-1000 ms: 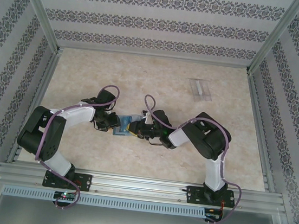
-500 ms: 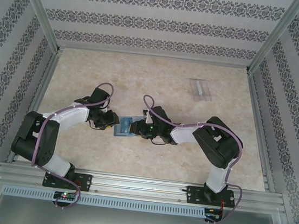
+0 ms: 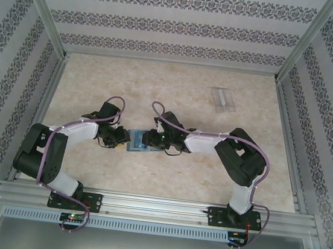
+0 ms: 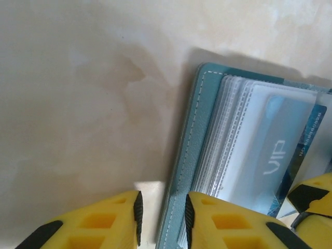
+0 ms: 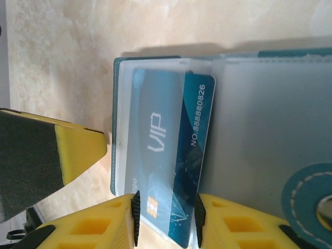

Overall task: Put the credit cards into the card holder
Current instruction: Insert the credit card into the card slot.

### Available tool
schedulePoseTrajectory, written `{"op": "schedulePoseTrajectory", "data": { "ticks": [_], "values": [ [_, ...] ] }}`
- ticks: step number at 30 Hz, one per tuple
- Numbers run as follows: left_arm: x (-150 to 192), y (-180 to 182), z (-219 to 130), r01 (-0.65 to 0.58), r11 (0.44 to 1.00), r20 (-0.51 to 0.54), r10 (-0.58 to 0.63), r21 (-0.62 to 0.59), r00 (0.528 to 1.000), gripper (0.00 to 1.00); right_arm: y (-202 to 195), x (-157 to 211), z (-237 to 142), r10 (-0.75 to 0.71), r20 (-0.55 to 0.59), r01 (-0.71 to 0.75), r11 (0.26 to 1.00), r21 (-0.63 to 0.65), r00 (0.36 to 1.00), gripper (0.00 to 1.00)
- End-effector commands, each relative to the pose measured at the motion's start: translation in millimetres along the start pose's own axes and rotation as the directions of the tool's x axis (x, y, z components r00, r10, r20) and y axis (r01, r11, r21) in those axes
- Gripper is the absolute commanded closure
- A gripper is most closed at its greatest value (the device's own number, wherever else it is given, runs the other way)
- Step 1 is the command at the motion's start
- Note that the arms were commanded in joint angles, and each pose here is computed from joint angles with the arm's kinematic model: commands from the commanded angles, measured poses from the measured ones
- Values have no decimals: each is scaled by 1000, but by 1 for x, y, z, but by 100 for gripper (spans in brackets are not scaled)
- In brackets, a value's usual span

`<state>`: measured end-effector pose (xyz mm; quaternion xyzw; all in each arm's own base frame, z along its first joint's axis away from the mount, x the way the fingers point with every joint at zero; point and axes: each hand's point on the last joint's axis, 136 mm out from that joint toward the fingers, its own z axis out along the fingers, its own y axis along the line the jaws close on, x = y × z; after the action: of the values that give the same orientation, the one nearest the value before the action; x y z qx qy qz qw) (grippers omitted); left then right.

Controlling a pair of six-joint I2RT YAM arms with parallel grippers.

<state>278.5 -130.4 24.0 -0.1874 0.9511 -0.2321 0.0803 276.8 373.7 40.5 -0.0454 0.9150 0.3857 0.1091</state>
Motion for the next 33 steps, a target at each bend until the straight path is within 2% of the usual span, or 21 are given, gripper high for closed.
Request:
{"op": "schedulePoseTrajectory", "data": {
  "ticks": [1, 10, 13, 20, 26, 33],
  "values": [
    [-6, 4, 1, -24, 1000, 21, 24, -6, 999, 70, -11, 1, 7, -27, -18, 28, 997, 73, 999, 66],
    [-7, 2, 7, -32, 999, 9, 32, 6, 999, 72, -14, 1, 13, -41, -32, 44, 995, 90, 999, 67],
    [-7, 3, 9, -28, 1000, 9, 28, 11, 1000, 72, -12, 1, 14, -53, -34, 56, 995, 83, 998, 78],
    [-6, 3, 10, -25, 1000, 7, 25, 12, 1000, 73, -3, 0, 15, -100, -37, 102, 991, 81, 994, 92],
    [-6, 2, 9, -24, 999, 12, 23, 21, 1000, 73, 8, 3, 19, -143, -53, 147, 986, 74, 988, 98],
    [-6, -3, 9, -17, 999, 12, 17, 49, 1000, 74, 16, 6, 23, -146, -67, 149, 988, 37, 987, 99]
  ]
}}
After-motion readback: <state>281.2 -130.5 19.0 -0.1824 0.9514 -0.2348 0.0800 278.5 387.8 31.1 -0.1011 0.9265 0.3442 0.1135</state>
